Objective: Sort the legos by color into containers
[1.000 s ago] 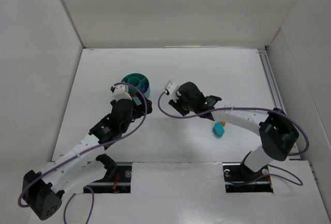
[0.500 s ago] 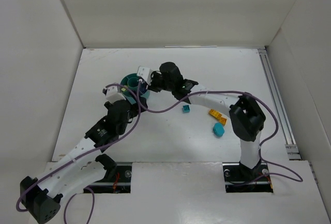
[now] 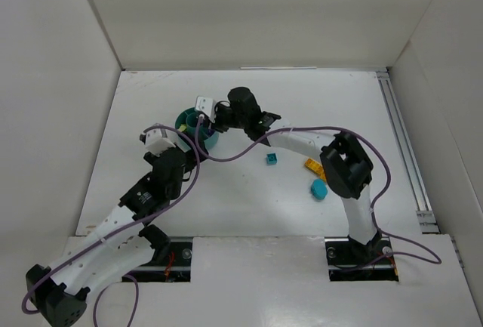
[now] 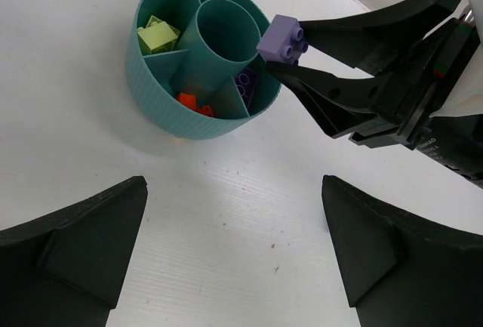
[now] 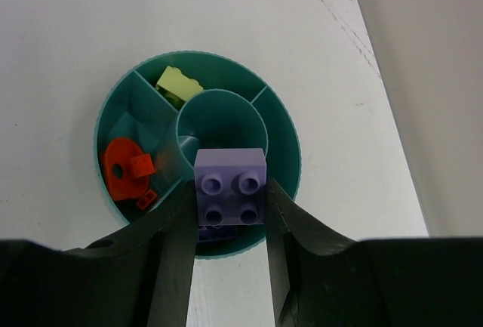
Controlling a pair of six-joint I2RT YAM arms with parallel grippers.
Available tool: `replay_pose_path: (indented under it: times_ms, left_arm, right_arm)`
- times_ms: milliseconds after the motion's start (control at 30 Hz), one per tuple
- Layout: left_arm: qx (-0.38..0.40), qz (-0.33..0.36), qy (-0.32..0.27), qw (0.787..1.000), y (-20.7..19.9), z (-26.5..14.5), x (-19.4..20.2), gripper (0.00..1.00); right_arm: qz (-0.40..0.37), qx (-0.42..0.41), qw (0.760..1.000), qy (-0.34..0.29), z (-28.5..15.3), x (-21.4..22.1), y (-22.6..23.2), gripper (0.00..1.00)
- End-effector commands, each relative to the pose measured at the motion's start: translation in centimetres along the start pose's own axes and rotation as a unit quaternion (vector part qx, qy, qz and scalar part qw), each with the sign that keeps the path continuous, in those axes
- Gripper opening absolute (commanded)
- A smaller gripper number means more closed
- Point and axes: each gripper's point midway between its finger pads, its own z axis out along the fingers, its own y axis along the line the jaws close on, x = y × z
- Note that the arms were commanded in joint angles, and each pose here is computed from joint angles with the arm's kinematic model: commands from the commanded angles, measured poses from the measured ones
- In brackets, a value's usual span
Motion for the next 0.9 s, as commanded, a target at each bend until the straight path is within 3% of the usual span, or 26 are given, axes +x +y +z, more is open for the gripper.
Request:
replay_pose_path:
  times_ms: [0,133,500,600,767,867]
  left_arm:
    - [0.003,-0.022,-0.030,0.999,-0.7,-0.6,-2.1,1.00]
    - [0.000,-0.019,-0.028,0.999,-0.5,-0.6,-2.0,1.00]
    - [-0.006,-0.013,-0.023,1.000,-0.4,-0.3,-1.6,1.00]
    - [-0.006,-0.013,-0.023,1.000,-0.4,-0.3,-1.6,1.00]
    - [-0.006,-0.009,-0.023,1.000,-0.4,-0.3,-1.6,1.00]
    - [0.001,-0.004,-0.015,1.000,-0.6,-0.3,-1.3,1.00]
  right_arm:
    - [-0.011,0.012,0.999,-0.039,0.2,-2.0,-1.7,0.33]
    - [-0.004,0.009,0.999,-0.035,0.8,-1.2,-1.3,0.34]
    - [0.004,0.015,1.000,-0.026,0.8,-0.3,-1.6,0.59]
    - [0.006,0.012,1.000,-0.022,0.8,0.1,-1.3,0.61]
    - [0.001,0.033,0.999,-0.026,-1.3,-1.6,-2.2,0.63]
    - [0.017,0.066,0.998,-0.002,-4.1,-1.4,-3.1,0.70]
